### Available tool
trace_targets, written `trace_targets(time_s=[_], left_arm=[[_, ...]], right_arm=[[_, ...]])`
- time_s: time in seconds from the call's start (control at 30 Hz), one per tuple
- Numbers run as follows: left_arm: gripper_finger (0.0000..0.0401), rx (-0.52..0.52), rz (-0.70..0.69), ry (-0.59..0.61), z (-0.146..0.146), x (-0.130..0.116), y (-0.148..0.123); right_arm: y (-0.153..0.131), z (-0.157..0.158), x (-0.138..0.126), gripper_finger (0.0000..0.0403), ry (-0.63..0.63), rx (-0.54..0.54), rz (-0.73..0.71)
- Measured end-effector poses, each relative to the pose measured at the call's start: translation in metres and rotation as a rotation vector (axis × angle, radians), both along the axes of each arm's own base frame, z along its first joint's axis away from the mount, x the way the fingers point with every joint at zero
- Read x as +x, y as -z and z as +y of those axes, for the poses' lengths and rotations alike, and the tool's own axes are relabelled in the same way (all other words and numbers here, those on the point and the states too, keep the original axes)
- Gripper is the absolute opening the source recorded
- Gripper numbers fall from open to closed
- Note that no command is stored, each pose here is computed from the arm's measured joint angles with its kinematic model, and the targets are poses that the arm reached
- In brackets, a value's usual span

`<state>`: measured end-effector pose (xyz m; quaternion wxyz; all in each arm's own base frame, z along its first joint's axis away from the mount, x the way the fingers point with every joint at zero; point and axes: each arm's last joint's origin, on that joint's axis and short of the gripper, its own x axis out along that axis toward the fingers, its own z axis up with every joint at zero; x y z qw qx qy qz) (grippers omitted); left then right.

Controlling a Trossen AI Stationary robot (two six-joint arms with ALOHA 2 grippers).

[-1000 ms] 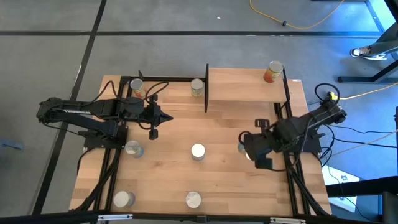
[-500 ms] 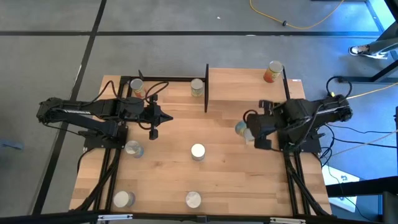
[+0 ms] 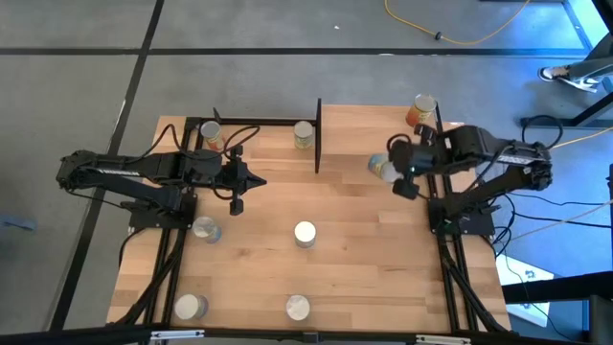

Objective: Pick and place cans onto a shelf
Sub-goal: Put the canned tomatoes on the shelf

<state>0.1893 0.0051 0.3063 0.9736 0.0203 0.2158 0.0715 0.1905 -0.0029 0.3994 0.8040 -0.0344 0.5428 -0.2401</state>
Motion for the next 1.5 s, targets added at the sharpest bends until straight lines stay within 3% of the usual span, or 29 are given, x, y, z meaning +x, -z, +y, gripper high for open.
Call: trace_targets(time_s=[0.6, 1.5], left_arm=[[0.0000, 0.000, 0.000, -0.001, 0.000, 0.000, 0.000], [0.0000, -0.007, -0.001, -0.005, 0.000, 0.000, 0.000]], right_arm=[[-0.043, -0.051, -0.018, 0.0000, 0.239, 0.037, -0.175], [-0.012, -0.111, 0.004, 0.0000, 0.285, 0.093, 0.019]])
